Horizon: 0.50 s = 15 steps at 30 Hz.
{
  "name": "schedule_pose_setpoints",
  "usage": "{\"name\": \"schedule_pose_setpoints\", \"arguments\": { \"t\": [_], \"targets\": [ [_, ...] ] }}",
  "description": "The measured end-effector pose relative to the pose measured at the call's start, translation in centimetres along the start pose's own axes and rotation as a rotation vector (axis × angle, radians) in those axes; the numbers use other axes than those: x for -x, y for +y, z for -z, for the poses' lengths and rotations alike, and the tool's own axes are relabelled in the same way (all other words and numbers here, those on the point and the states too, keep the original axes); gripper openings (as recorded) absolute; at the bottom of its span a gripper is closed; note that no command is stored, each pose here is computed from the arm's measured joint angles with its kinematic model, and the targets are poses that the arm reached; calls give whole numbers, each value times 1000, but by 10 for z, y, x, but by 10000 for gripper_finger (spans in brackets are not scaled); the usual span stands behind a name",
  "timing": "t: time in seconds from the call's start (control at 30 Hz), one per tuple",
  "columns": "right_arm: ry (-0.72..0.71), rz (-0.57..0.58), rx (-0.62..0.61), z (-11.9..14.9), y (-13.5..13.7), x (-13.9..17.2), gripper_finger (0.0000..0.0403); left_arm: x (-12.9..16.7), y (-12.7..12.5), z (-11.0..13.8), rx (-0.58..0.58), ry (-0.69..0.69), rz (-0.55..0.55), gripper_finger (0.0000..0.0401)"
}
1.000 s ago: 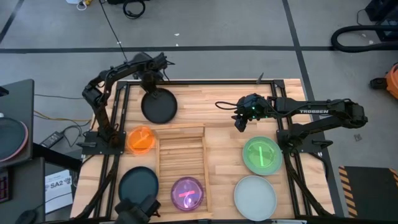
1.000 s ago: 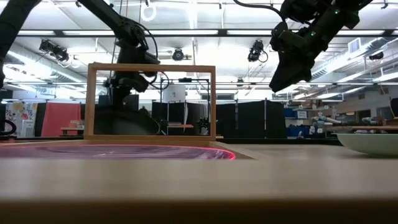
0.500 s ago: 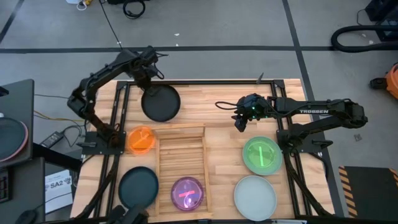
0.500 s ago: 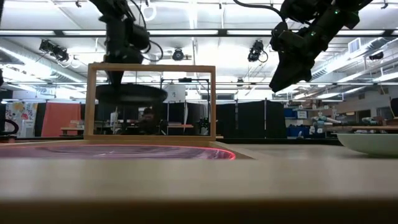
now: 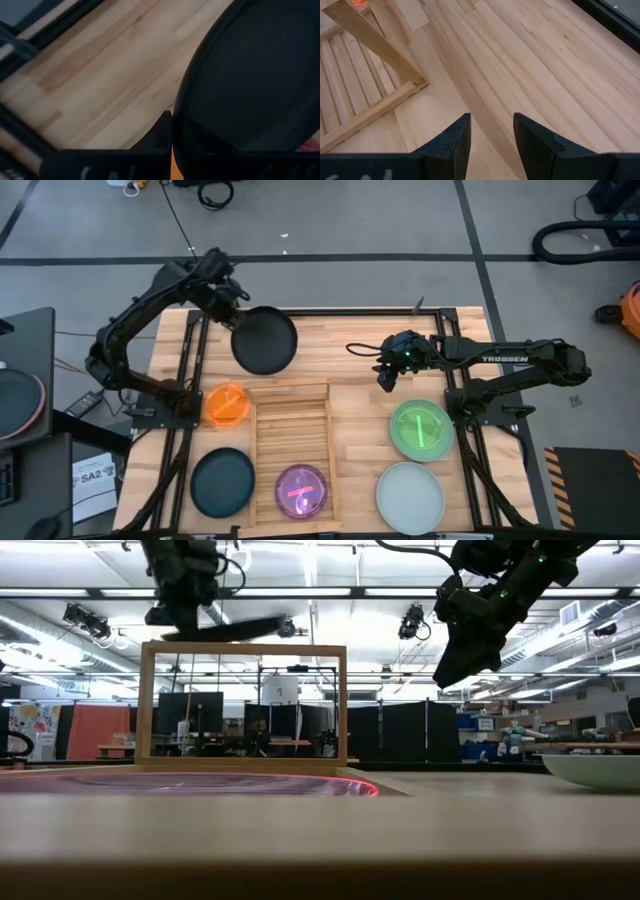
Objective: Place and stack plates onto a shelf
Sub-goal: Put the top big black plate on the shelf
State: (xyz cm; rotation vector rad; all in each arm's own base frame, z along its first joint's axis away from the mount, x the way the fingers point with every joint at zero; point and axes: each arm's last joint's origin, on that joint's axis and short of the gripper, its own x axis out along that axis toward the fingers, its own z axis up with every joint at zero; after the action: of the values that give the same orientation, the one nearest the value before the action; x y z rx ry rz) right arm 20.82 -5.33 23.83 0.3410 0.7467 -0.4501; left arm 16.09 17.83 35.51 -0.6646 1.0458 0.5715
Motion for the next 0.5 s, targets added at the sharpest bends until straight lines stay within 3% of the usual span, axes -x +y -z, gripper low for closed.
{"name": "schedule_pose_setpoints", "arguments": {
  "t": [0.27, 0.5],
  "targets": [
    [0, 0, 0, 0, 0, 0, 154, 13, -30, 14, 2, -20, 143, 16],
    [0, 0, 0, 0, 0, 0, 154, 9, -72, 26, -57, 54, 224, 16]
  ]
}}
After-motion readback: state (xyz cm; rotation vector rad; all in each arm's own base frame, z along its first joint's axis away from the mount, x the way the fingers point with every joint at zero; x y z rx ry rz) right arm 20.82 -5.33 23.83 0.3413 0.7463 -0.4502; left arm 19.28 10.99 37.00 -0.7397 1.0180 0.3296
